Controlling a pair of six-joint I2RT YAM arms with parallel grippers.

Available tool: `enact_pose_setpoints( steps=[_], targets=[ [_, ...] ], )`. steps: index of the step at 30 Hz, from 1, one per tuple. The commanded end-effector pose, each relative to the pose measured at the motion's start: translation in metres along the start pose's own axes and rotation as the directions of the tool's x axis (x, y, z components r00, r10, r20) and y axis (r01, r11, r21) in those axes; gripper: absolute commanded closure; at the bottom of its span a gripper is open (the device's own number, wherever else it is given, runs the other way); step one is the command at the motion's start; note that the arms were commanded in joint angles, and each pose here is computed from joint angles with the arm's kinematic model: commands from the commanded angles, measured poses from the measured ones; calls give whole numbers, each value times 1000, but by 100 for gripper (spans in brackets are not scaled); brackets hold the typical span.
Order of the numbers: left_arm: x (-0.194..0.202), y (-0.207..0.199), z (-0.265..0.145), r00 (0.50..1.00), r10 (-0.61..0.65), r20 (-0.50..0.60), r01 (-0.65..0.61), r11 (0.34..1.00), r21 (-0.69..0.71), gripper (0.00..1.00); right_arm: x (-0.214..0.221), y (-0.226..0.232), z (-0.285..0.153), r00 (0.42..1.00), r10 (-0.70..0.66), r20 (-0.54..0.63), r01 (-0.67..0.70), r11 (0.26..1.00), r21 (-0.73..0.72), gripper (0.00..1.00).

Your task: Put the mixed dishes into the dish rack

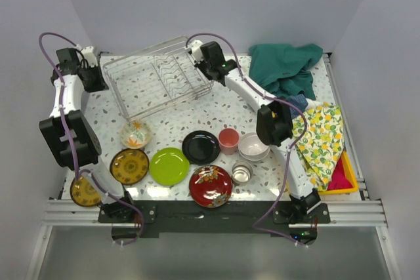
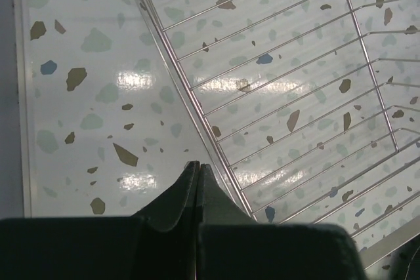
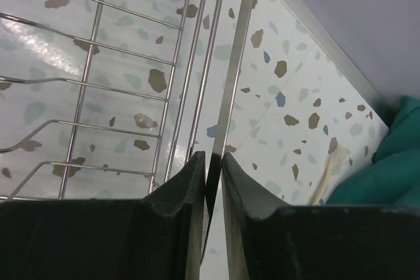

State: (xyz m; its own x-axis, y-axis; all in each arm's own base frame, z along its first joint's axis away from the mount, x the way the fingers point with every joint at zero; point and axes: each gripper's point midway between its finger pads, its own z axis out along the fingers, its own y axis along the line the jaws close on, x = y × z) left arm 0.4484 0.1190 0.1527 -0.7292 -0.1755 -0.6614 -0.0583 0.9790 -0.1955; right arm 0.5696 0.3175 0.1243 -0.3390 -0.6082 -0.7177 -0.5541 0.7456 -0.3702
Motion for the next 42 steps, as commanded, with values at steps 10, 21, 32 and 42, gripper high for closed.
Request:
enact_pose_setpoints(
  steps=[10, 21, 32, 42],
  targets=[
    [-1, -19, 8, 1000, 7, 10, -8, 996, 88, 93, -18, -35, -11, 998, 6, 55, -9, 999, 45, 72],
    [-41, -7, -42, 989, 27, 146, -21, 999, -42, 54, -148, 43, -124, 907, 15, 420, 48, 989, -139, 48],
    [-97, -22, -132, 925, -92, 370, 137, 986, -97, 45, -179, 246, -164, 861, 134, 491, 115, 888, -445, 47],
    [-101, -25, -202, 917, -94, 387, 131, 989, -69, 35, -176, 322, -140, 857, 107, 504, 164, 871, -463, 50]
  ],
)
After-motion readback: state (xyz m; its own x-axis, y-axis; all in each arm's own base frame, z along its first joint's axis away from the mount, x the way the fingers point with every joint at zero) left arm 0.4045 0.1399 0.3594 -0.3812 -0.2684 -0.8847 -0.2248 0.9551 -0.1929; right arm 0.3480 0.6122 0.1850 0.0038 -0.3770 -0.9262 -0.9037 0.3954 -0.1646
